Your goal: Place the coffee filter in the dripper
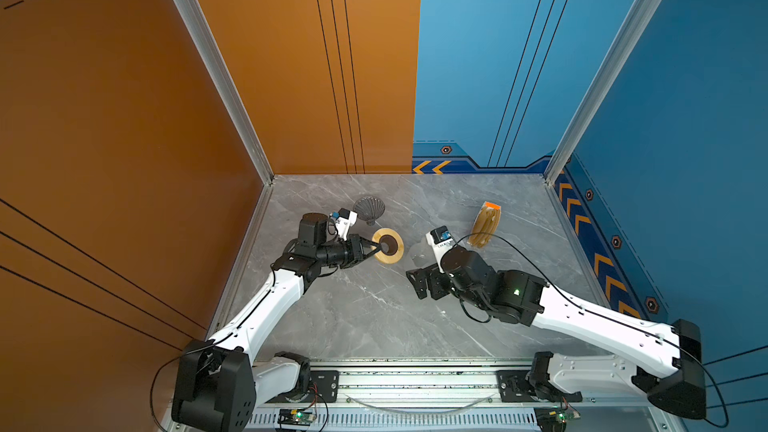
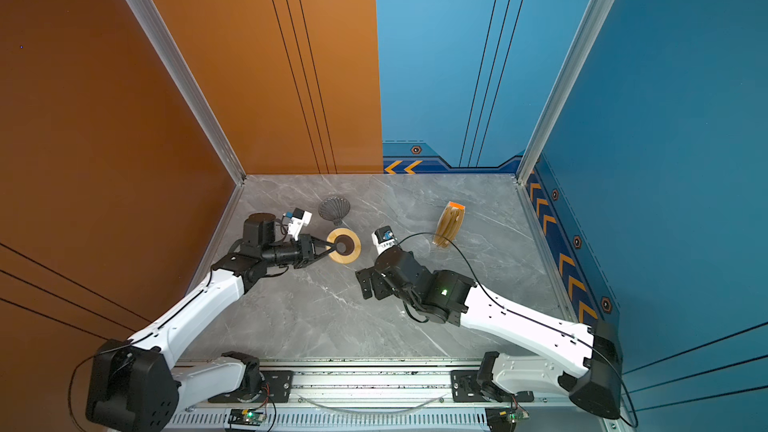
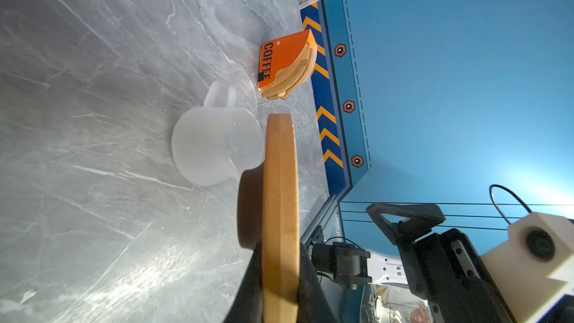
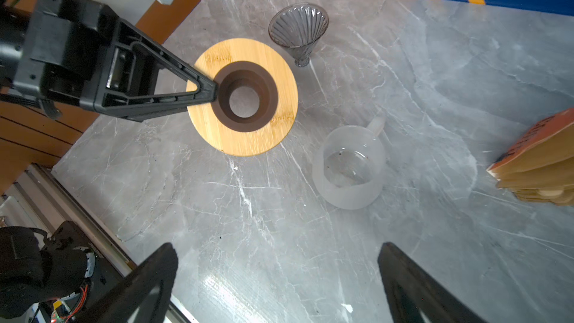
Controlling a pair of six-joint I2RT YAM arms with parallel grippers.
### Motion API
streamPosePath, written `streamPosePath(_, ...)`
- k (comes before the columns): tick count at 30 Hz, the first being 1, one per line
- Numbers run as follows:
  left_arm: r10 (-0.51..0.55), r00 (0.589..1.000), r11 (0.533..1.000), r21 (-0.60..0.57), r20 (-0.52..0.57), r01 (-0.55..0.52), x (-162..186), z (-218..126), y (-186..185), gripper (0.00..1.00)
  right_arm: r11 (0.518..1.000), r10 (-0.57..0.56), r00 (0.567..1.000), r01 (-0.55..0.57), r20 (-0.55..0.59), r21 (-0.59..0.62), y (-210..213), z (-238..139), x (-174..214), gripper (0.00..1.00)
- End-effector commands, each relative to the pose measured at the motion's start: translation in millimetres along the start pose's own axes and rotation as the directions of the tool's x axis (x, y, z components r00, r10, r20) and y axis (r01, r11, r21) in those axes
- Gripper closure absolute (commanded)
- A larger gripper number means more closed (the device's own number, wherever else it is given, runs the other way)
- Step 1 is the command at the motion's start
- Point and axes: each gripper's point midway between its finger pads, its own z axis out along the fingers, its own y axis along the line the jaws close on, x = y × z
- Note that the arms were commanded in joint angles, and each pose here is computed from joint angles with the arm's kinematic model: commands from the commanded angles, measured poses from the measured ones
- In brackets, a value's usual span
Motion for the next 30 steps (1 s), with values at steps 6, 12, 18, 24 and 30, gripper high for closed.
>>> streamPosePath(6,0.055,0.998,0.993,0.106,-0.043,-0.05,-7,36,-33,0.87,0.997,0.07,0.997,-0.069,0.016,-0.032,-44,-36,-19,0.0)
streamPosePath(12,0.02,0.993,0.989,0.146,-0.118,-0.003,-5,64,-39,0.87,0.991,0.12,0.993,-0.119,0.016,-0.066,-60,-53,-23,0.0)
streamPosePath(18,0.005,0.986,0.983,0.184,-0.167,0.026,-5,80,-50,0.87,0.989,0.142,0.99,-0.141,0.023,-0.052,-76,-55,-16,0.0)
streamPosePath(24,-0.05,0.978,0.982,0.169,-0.203,0.085,-6,92,-44,0.87,0.987,0.156,0.985,-0.158,0.077,0.01,-91,-57,-13,0.0)
streamPosePath(30,-0.084,0.973,0.985,0.132,-0.217,0.115,0,102,-28,0.87,0.986,0.163,0.984,-0.165,0.071,0.018,-92,-53,-11,0.0)
